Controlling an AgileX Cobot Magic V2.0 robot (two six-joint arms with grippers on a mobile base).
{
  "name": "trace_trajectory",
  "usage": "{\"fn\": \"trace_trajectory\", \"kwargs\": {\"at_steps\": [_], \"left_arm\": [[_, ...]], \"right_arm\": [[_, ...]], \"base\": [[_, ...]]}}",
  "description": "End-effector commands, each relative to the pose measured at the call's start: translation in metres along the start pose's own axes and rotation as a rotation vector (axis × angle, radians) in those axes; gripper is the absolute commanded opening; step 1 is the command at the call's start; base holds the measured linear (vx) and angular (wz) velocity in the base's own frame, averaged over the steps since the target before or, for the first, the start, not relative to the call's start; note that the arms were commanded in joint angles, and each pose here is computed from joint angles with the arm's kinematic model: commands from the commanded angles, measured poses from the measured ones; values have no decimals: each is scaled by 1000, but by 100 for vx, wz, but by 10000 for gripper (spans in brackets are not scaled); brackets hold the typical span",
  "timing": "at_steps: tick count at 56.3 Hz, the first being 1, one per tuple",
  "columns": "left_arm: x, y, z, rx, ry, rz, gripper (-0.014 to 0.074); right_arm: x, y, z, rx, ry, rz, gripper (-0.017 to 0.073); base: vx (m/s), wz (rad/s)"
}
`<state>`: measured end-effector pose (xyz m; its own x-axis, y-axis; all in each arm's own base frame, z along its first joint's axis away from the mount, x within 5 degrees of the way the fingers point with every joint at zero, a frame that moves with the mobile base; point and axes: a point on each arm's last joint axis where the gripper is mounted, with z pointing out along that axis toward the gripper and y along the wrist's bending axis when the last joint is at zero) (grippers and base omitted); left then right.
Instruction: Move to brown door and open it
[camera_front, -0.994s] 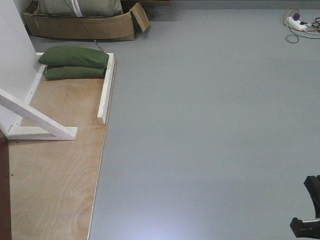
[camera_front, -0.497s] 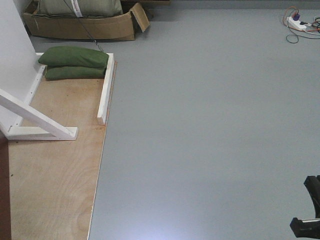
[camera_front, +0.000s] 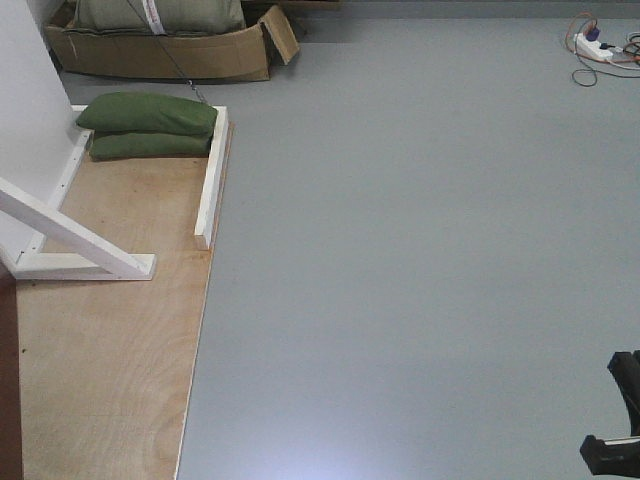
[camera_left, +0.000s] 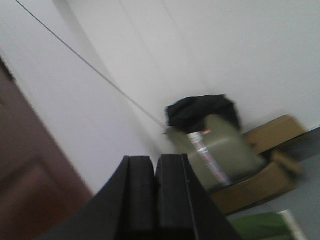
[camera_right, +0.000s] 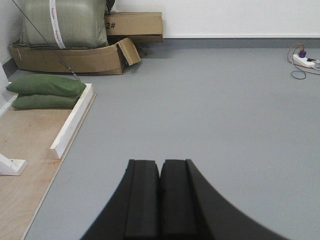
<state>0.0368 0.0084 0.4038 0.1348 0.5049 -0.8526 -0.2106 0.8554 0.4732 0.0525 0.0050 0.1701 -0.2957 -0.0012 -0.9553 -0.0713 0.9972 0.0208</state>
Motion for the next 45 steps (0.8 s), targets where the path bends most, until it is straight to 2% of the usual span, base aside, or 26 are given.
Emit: {"fn": "trace_trajectory", "kwargs": {"at_steps": [1, 7, 10, 15, 16, 17, 18, 21, 22, 25, 28, 32, 36, 45], "left_arm": [[-32, 30, -7, -146, 11, 221, 67], [-45, 62, -18, -357, 201, 458, 67], [-47, 77, -24, -469, 309, 510, 67], [-48, 97, -38, -702, 428, 476, 67], [-48, 101, -40, -756, 437, 455, 67], [-48, 104, -44, -823, 439, 406, 67], [-48, 106, -46, -860, 436, 387, 67], [-50, 113, -55, -1017, 400, 284, 67], [-51, 114, -57, -1054, 388, 273, 67], [-51, 118, -62, -1162, 355, 194, 67], [-51, 120, -63, -1235, 348, 161, 67], [-50, 121, -62, -1303, 358, 111, 67], [-53, 123, -56, -1300, 357, 86, 67], [-66, 130, -42, -1315, 352, 78, 67]], "right_arm": [[-6, 0, 0, 3, -79, -10, 0], [-6, 0, 0, 3, -79, -10, 0], [-6, 0, 0, 3, -79, -10, 0], [-6, 0, 0, 3, -79, -10, 0], [-6, 0, 0, 3, -79, -10, 0], [-6, 0, 0, 3, -79, -10, 0], [-6, 0, 0, 3, -79, -10, 0], [-6, 0, 0, 3, -79, -10, 0], [-6, 0, 0, 3, -79, -10, 0], [-6, 0, 0, 3, -79, -10, 0], [-6, 0, 0, 3, -79, -10, 0], [-6, 0, 0, 3, -79, -10, 0], [-6, 0, 0, 3, -79, -10, 0], [-6, 0, 0, 3, -79, -10, 0]], "base": [[0, 0], [0, 0], [0, 0], [0, 0], [0, 0], [0, 0], [0, 0], [0, 0], [0, 0], [0, 0], [0, 0], [0, 0], [0, 0], [0, 0]]}}
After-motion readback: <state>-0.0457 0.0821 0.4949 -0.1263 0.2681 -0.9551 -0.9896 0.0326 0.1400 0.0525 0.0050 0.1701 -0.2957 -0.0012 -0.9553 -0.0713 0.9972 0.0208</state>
